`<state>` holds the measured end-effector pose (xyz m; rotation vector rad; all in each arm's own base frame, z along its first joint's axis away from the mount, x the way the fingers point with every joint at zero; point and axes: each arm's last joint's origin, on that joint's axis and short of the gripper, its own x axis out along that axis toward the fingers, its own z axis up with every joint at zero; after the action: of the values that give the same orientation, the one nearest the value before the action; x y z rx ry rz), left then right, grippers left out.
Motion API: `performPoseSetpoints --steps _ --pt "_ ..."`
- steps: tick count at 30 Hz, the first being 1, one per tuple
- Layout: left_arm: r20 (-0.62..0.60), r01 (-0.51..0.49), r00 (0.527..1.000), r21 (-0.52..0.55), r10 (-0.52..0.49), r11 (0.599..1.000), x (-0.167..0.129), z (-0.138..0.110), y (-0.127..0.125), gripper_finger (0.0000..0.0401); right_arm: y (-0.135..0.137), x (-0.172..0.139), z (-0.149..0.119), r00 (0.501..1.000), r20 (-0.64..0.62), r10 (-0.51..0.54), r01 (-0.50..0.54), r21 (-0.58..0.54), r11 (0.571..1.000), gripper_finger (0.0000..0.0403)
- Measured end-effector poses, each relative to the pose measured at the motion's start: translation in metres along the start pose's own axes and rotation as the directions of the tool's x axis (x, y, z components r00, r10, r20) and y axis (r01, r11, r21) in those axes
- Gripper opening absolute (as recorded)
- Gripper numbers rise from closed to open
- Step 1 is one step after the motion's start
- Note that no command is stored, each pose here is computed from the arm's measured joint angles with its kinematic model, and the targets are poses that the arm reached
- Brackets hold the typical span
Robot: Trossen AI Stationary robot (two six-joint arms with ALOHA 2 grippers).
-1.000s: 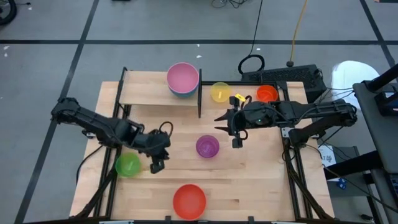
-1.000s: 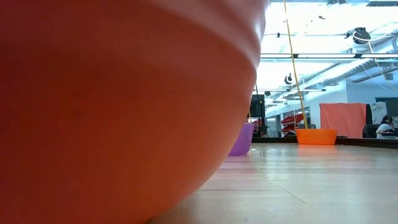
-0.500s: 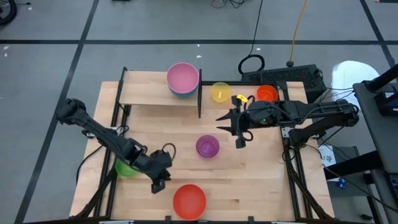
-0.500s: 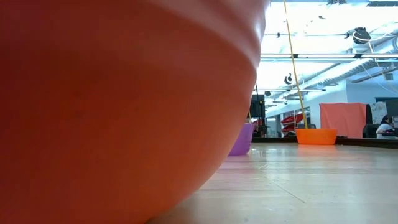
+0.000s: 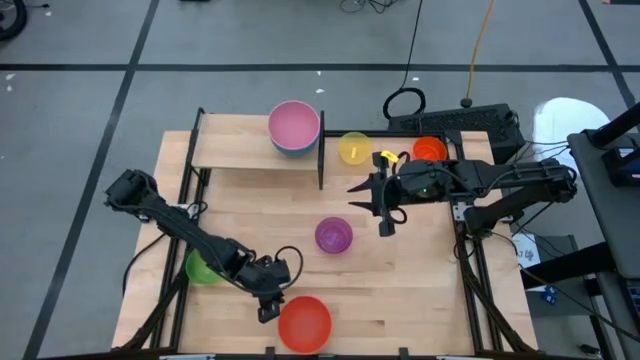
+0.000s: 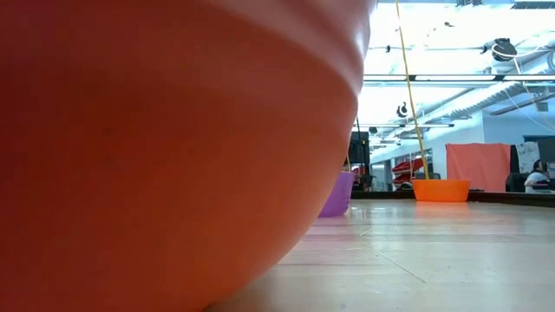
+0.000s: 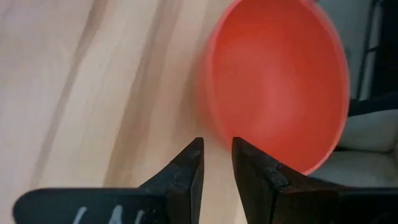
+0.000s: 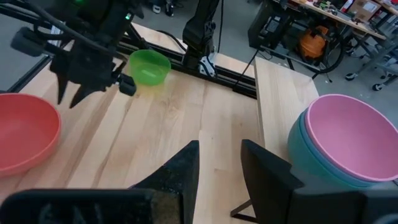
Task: Place and stack bowls onto a shelf
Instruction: Stack the orange bowl on top of the pink bowl on the shelf
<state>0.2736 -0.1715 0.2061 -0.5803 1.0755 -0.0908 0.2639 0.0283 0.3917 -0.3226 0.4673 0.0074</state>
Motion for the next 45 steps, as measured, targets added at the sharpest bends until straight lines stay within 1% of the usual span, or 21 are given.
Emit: performPoseSetpoints --steps 5,9,15,25,29,33,37,42,45 --pt "0.034 0.046 0.998 -0.003 -0.046 0.999 0.009 0.004 -0.004 0.0088 0.000 0.000 0.000 1.000 -0.001 0.001 -0.001 0.000 1.000 0.0114" --pt "0.022 0.029 0.999 -0.004 -0.029 1.000 0.014 0.002 -0.002 0.0088 0.000 0.000 0.000 1.000 -0.005 0.002 -0.002 -0.007 1.000 0.0114" --pt "0.033 0.005 0.999 0.024 -0.006 1.000 0.014 0.002 -0.001 0.0088 0.000 0.000 -0.001 1.000 -0.005 0.002 -0.002 -0.021 1.000 0.0114" --pt "0.036 -0.015 0.999 0.040 0.013 0.999 0.014 0.002 0.000 0.0088 0.000 0.000 -0.001 1.000 -0.005 0.002 -0.002 -0.027 1.000 0.0114" --pt "0.024 -0.031 0.999 0.042 0.030 0.999 0.021 0.001 0.003 0.0088 0.000 0.000 -0.001 1.000 -0.005 0.002 -0.003 -0.027 1.000 0.0114" --pt "0.034 -0.023 0.999 0.041 0.022 0.999 0.025 0.003 0.003 0.0088 0.000 0.000 -0.001 1.000 -0.005 0.003 -0.003 -0.027 1.000 0.0114" --pt "0.041 -0.016 0.999 0.064 0.013 0.998 0.025 0.004 0.002 0.0088 0.000 0.000 -0.001 1.000 -0.005 0.003 -0.003 -0.027 1.000 0.0114" --pt "0.039 -0.020 0.999 0.076 0.017 0.997 0.025 0.004 0.003 0.0088 0.000 0.000 -0.001 1.000 -0.005 0.003 -0.003 -0.027 1.000 0.0114" --pt "0.030 -0.035 0.999 0.076 0.033 0.997 0.031 0.004 0.006 0.0088 0.000 0.000 -0.001 1.000 -0.005 0.003 -0.003 -0.027 1.000 0.0114"
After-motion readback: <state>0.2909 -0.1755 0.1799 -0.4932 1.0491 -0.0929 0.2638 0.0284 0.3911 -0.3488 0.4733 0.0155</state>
